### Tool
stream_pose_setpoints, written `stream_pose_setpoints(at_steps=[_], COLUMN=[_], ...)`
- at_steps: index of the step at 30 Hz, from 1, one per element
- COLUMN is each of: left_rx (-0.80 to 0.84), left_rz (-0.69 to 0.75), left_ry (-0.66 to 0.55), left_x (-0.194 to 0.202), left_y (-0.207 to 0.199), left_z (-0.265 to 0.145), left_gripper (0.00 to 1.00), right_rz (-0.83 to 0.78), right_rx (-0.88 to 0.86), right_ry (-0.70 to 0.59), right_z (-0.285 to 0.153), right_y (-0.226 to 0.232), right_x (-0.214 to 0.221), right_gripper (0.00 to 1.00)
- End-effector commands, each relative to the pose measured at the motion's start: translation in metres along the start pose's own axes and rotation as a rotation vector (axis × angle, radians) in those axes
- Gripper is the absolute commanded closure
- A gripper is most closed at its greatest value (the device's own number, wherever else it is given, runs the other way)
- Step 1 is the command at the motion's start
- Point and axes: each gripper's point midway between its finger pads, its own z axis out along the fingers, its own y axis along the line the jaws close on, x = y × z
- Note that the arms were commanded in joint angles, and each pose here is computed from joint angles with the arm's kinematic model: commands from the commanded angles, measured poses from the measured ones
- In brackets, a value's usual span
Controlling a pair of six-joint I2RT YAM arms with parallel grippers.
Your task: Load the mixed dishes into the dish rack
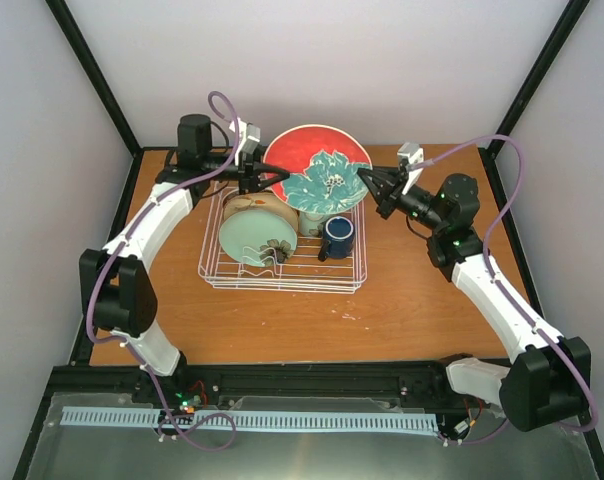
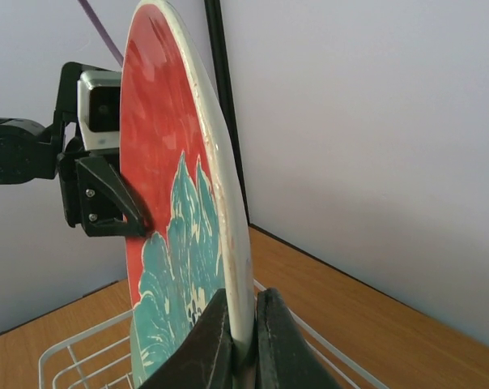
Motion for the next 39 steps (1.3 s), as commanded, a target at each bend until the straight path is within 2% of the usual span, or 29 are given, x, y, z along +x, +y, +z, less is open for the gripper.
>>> stream_pose_setpoints(at_steps=[1, 5, 6, 10, 14, 18, 22, 31, 36, 39], left_rx=[0.046, 0.075, 0.078, 0.086, -0.009, -0.163, -0.29, -0.605, -0.624, -0.566], left_rz=[0.08, 0.083, 0.081, 0.06, 0.126, 0.309, 0.386, 0.497, 0.521, 0.637], left_ry=[-0.032, -0.045, -0.046, -0.042, -0.031, -0.044, -0.002, 0.104, 0.131, 0.134], left_x=[-0.031, -0.041, -0.043, -0.045, -0.046, -0.047, -0.033, -0.01, 0.009, 0.017], left_y=[-0.007, -0.01, -0.01, -0.012, -0.016, -0.035, -0.044, -0.039, -0.04, -0.053], left_z=[0.004, 0.006, 0.007, 0.009, 0.007, -0.01, -0.025, -0.067, -0.095, -0.109], left_gripper=[0.7, 0.98, 0.99, 0.99, 0.99, 0.99, 0.99, 0.99, 0.99, 1.0], right_rz=[-0.105, -0.081, -0.078, -0.063, -0.052, -0.045, -0.054, -0.079, -0.023, 0.029], right_rx=[-0.095, -0.117, -0.121, -0.126, -0.098, -0.019, 0.051, 0.259, 0.381, 0.409], right_ry=[-0.151, -0.127, -0.123, -0.107, -0.099, -0.093, -0.103, -0.194, -0.242, -0.246], right_z=[0.002, 0.014, 0.017, 0.027, 0.031, 0.031, 0.026, -0.008, -0.041, -0.05], right_y=[0.027, 0.024, 0.024, 0.019, 0.012, -0.002, -0.011, -0.033, -0.065, -0.081], right_x=[-0.06, -0.05, -0.048, -0.04, -0.035, -0.03, -0.029, -0.041, -0.039, -0.033], right_gripper=[0.97, 0.97, 0.97, 0.97, 0.96, 0.71, 0.59, 0.57, 0.57, 0.57])
